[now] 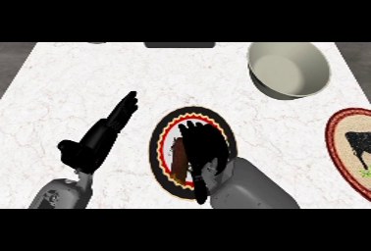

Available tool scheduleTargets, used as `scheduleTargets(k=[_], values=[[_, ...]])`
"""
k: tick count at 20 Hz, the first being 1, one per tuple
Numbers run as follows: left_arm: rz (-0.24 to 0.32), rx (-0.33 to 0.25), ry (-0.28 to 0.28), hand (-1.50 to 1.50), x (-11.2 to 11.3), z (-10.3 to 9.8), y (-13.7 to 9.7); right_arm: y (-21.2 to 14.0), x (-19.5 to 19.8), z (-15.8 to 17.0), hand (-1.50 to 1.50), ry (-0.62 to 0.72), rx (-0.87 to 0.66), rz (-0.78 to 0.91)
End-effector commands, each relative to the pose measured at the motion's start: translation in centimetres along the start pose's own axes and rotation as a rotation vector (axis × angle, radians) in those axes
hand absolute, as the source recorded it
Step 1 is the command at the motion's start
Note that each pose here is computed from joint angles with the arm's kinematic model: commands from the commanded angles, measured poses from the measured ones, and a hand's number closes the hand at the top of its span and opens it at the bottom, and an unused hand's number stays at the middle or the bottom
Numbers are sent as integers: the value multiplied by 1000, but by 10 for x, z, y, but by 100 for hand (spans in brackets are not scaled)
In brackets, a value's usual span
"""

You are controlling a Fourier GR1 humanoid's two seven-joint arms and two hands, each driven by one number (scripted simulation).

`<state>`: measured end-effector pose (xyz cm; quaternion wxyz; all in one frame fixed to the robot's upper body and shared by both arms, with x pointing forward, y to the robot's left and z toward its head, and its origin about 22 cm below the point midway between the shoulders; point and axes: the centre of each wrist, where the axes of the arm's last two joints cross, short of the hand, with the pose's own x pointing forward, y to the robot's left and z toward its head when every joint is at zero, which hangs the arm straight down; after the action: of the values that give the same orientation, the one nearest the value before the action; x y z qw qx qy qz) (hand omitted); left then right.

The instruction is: Pick the cupcake from the plate and place it in the bowl

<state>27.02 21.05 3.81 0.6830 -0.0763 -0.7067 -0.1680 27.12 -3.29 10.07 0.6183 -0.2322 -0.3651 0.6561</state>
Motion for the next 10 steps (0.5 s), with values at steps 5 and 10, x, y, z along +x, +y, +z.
scheduleTargets(k=[5,10], values=[[-5,13,-15,0,8,-2,-8,6,-26,-5,-150,169,-19,26],[0,12,-5,0,5,-1,-10,35,-39,-32,-150,178,22,8]])
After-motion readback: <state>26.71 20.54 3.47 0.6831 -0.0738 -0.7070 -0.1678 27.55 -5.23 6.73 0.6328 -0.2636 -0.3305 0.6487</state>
